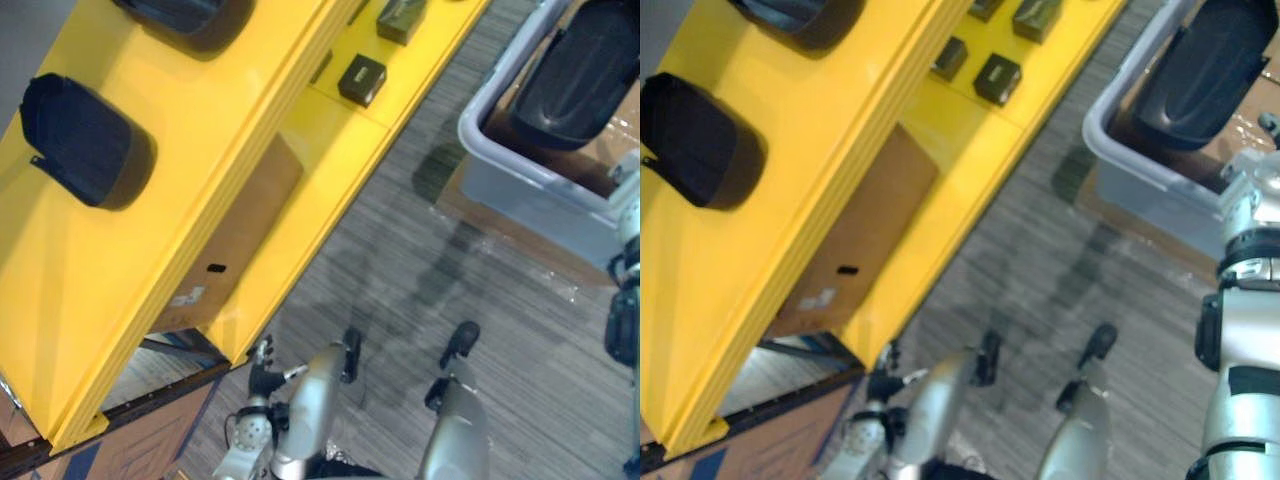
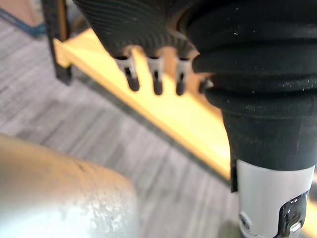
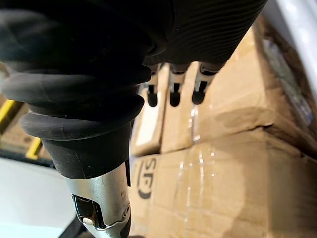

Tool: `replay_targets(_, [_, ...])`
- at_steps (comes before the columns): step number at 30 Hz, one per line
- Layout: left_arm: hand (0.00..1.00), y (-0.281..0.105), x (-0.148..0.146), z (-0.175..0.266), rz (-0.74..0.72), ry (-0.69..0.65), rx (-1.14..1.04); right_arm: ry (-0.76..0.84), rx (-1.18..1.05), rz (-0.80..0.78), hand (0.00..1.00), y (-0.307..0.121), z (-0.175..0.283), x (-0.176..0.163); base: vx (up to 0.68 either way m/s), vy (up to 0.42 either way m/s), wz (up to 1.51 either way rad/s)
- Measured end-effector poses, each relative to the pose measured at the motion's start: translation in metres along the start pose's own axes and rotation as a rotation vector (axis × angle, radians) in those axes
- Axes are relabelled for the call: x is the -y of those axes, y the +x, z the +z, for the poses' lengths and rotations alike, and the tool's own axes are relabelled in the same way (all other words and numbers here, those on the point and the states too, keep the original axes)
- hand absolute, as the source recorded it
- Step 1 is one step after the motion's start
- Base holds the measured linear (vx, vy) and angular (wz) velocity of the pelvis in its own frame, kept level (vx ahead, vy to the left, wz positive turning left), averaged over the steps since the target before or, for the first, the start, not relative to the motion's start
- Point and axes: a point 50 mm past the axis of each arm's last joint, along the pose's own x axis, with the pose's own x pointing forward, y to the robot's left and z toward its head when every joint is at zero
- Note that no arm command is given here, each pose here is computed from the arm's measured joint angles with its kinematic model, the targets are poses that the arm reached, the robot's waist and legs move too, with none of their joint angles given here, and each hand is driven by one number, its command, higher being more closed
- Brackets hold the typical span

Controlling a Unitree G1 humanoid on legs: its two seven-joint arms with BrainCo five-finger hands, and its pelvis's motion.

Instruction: Walk over and take plastic housings, then place them on the shelf

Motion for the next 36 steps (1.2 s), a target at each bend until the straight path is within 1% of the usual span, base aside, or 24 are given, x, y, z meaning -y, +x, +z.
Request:
replay_targets(5, [0.0,-0.001,0.006,-0.003,-0.035,-0.017,-0.017,-0.054,0.07,-0.032,0.0,0.001,0.008,0.003,-0.05,0.012,0.03])
replay_targets(8, [0.0,-0.002,0.008,-0.003,-0.043,-0.018,-0.019,-0.017,0.158,-0.078,0.0,0.001,0.02,0.008,-0.01,0.005,0.03])
replay_targets(12, [0.0,-0.002,0.01,-0.003,-0.059,-0.009,-0.02,0.028,0.3,-0.055,0.0,-0.001,0.044,0.01,0.0,0.002,0.01])
replay_targets(15, [0.0,-0.002,0.011,-0.003,-0.065,-0.009,-0.018,0.014,0.314,-0.018,0.0,-0.002,0.046,0.007,-0.05,0.017,0.04])
replay_targets(19, [0.0,-0.002,0.011,-0.003,-0.069,-0.016,-0.018,-0.022,0.289,0.013,0.0,-0.002,0.042,0.004,-0.07,0.017,0.03])
replay_targets(22, [0.0,-0.003,0.012,-0.005,-0.069,-0.031,-0.034,-0.085,0.216,0.053,0.0,0.0,0.033,0.001,-0.05,0.013,0.08])
replay_targets(25, [0.0,-0.004,0.015,-0.007,-0.07,-0.047,-0.045,-0.148,0.127,0.042,0.0,0.003,0.019,0.004,-0.04,0.018,0.02])
replay_targets(31, [0.0,-0.004,0.016,-0.008,-0.082,-0.066,-0.047,-0.211,0.097,0.027,0.0,0.003,0.017,0.004,-0.02,0.01,0.01])
replay_targets(32, [0.0,-0.003,0.016,-0.008,-0.085,-0.073,-0.054,-0.219,0.09,0.019,1.0,0.004,0.018,0.006,-0.04,0.02,0.02])
replay_targets(36, [0.0,-0.002,0.019,-0.007,-0.1,-0.07,-0.048,-0.261,0.081,-0.013,1.0,0.008,0.021,0.016,-0.04,0.009,0.01])
